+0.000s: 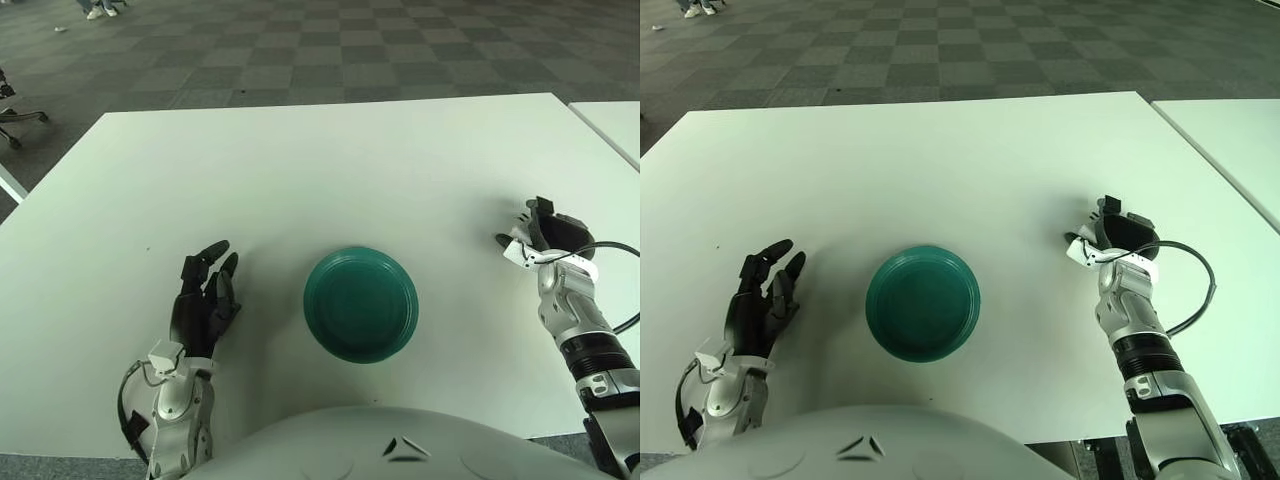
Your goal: Put the charger into the plate.
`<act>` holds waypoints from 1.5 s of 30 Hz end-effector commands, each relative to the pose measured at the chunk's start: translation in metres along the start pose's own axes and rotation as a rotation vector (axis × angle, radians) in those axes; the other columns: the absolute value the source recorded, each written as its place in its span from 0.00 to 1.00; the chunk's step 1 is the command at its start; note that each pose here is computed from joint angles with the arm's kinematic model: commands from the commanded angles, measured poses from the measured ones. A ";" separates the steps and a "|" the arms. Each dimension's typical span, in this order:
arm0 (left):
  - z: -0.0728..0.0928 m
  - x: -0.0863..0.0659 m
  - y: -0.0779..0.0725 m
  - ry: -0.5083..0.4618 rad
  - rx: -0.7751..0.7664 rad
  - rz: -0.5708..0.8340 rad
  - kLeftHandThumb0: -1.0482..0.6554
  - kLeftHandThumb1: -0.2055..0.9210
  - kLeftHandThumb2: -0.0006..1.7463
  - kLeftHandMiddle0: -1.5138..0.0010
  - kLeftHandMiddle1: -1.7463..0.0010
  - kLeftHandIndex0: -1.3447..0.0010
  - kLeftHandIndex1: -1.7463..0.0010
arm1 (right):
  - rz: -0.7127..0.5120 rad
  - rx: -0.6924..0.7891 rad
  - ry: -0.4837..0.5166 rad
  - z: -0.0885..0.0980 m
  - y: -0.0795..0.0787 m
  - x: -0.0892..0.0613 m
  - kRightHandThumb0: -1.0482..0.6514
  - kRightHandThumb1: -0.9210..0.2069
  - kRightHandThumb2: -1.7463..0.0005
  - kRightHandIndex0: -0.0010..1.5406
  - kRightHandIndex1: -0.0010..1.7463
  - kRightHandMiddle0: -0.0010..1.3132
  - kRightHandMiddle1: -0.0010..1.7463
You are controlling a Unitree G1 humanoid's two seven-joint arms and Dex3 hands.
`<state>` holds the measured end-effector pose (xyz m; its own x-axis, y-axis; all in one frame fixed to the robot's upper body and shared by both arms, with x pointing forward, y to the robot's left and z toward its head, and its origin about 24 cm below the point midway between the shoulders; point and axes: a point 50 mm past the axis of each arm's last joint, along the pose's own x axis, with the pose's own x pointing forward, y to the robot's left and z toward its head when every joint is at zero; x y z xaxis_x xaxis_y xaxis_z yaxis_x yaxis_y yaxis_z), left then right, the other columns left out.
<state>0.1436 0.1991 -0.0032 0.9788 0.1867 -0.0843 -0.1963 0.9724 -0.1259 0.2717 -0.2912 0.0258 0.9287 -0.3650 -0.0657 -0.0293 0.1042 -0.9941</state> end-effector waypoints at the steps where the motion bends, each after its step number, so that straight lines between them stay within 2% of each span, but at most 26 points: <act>1: -0.007 -0.003 0.001 0.051 -0.007 0.015 0.23 1.00 0.42 0.74 0.86 0.93 0.44 | 0.026 -0.003 0.002 -0.002 0.010 -0.002 0.03 0.00 0.63 0.23 0.01 0.00 0.38; 5: -0.008 -0.002 -0.001 0.057 -0.009 0.014 0.23 1.00 0.41 0.74 0.86 0.93 0.44 | 0.063 -0.016 0.017 -0.003 0.027 -0.002 0.03 0.00 0.63 0.23 0.02 0.00 0.38; 18: -0.008 -0.002 -0.001 0.053 0.005 0.019 0.22 1.00 0.43 0.74 0.86 0.96 0.44 | 0.143 -0.028 0.054 -0.008 0.051 -0.005 0.03 0.00 0.64 0.24 0.02 0.00 0.40; 23: -0.008 -0.002 -0.001 0.052 0.021 0.017 0.21 1.00 0.43 0.73 0.85 0.96 0.44 | 0.190 -0.021 0.078 -0.013 0.071 -0.012 0.03 0.00 0.64 0.25 0.02 0.00 0.41; 35: -0.009 -0.002 0.000 0.039 0.040 0.001 0.21 1.00 0.45 0.73 0.84 0.98 0.43 | 0.232 -0.021 0.101 -0.017 0.087 -0.020 0.09 0.00 0.67 0.33 0.06 0.00 0.43; 38: -0.010 -0.002 0.000 0.035 0.043 0.003 0.20 1.00 0.46 0.74 0.84 0.98 0.43 | 0.244 -0.020 0.099 -0.019 0.091 -0.024 0.12 0.00 0.68 0.26 0.38 0.00 0.48; 39: -0.010 -0.002 0.000 0.034 0.044 0.003 0.20 1.00 0.46 0.74 0.84 0.98 0.43 | 0.247 -0.020 0.098 -0.020 0.092 -0.025 0.13 0.00 0.68 0.24 0.56 0.00 0.52; 40: -0.010 -0.002 0.000 0.034 0.044 0.003 0.20 1.00 0.46 0.75 0.84 0.98 0.43 | 0.248 -0.020 0.097 -0.020 0.092 -0.025 0.13 0.00 0.68 0.23 0.67 0.00 0.55; 41: -0.010 -0.002 0.000 0.033 0.045 0.004 0.20 1.00 0.46 0.75 0.84 0.98 0.43 | 0.251 -0.020 0.095 -0.020 0.093 -0.026 0.14 0.00 0.68 0.22 0.71 0.00 0.56; 43: -0.011 -0.002 -0.001 0.034 0.046 0.005 0.20 1.00 0.46 0.75 0.84 0.99 0.43 | 0.262 -0.018 0.089 -0.022 0.095 -0.029 0.14 0.00 0.67 0.23 0.87 0.02 0.63; 45: -0.011 -0.003 -0.001 0.033 0.048 0.006 0.20 1.00 0.46 0.75 0.84 0.99 0.43 | 0.276 -0.017 0.083 -0.023 0.097 -0.031 0.15 0.00 0.67 0.24 0.93 0.04 0.67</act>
<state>0.1447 0.1963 -0.0049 0.9802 0.1878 -0.0632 -0.1930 0.9770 -0.0903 0.2879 -0.3038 -0.0043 0.9149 -0.4025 -0.0320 0.0155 0.1142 -0.9933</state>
